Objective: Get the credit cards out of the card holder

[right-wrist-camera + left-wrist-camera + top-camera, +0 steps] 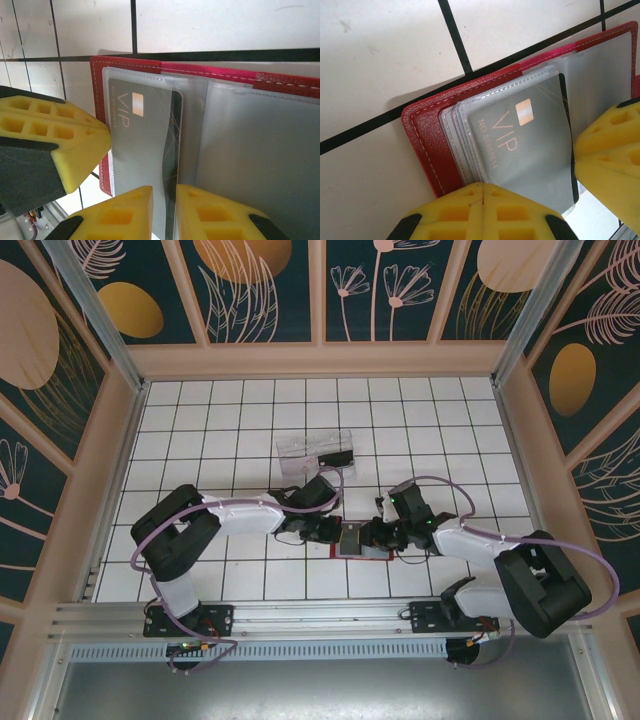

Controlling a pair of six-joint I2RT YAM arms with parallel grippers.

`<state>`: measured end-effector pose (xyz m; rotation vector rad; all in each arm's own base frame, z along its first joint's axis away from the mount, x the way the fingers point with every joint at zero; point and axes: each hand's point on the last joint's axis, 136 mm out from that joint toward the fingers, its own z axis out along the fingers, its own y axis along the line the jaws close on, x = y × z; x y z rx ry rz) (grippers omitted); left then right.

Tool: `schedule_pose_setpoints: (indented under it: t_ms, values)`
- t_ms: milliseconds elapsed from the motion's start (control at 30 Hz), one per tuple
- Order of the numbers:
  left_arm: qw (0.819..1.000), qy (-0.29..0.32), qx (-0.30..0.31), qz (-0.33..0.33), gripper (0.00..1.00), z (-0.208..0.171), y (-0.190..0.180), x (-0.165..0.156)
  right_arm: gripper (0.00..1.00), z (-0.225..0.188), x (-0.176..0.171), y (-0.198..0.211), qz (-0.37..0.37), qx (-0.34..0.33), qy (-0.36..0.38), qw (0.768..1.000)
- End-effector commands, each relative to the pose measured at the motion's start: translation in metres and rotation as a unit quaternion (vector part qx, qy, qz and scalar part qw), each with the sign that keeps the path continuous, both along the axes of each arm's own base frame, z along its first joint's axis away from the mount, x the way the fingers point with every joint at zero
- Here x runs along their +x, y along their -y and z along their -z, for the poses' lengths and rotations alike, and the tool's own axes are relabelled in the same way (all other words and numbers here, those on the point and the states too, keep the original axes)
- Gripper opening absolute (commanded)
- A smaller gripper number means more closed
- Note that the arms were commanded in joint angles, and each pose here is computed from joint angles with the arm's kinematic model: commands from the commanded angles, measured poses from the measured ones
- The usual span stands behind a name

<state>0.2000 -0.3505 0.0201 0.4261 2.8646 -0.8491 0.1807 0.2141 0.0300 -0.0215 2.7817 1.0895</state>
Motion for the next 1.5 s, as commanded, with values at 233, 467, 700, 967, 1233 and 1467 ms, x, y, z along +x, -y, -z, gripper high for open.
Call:
schedule_pose_setpoints:
  t_ms: [233, 467, 700, 967, 1233, 1467]
  values:
    - [0.999, -0.018, 0.036, 0.008, 0.00, 0.019, -0.012, -0.007, 0.17, 0.005, -0.006, -0.001, -0.009, 0.014, -0.002, 1.000]
    - [0.999, -0.022, 0.035, 0.011, 0.00, 0.020, -0.010, -0.009, 0.17, 0.005, -0.008, -0.003, -0.009, 0.027, -0.007, 1.000]
    - [0.999, -0.025, 0.037, 0.012, 0.00, 0.022, -0.011, -0.009, 0.11, 0.003, -0.003, 0.004, 0.013, 0.033, -0.003, 0.999]
    - [0.998, -0.028, 0.045, 0.013, 0.00, 0.027, -0.015, -0.011, 0.07, 0.006, -0.006, 0.012, 0.026, 0.021, -0.004, 0.999]
    - [0.998, -0.025, 0.059, 0.013, 0.00, 0.028, -0.019, -0.011, 0.04, 0.006, -0.008, 0.025, 0.041, 0.010, -0.006, 0.999]
    - [0.998, -0.025, 0.059, 0.014, 0.00, 0.028, -0.019, -0.011, 0.08, 0.005, -0.008, 0.030, 0.052, 0.011, -0.007, 0.999]
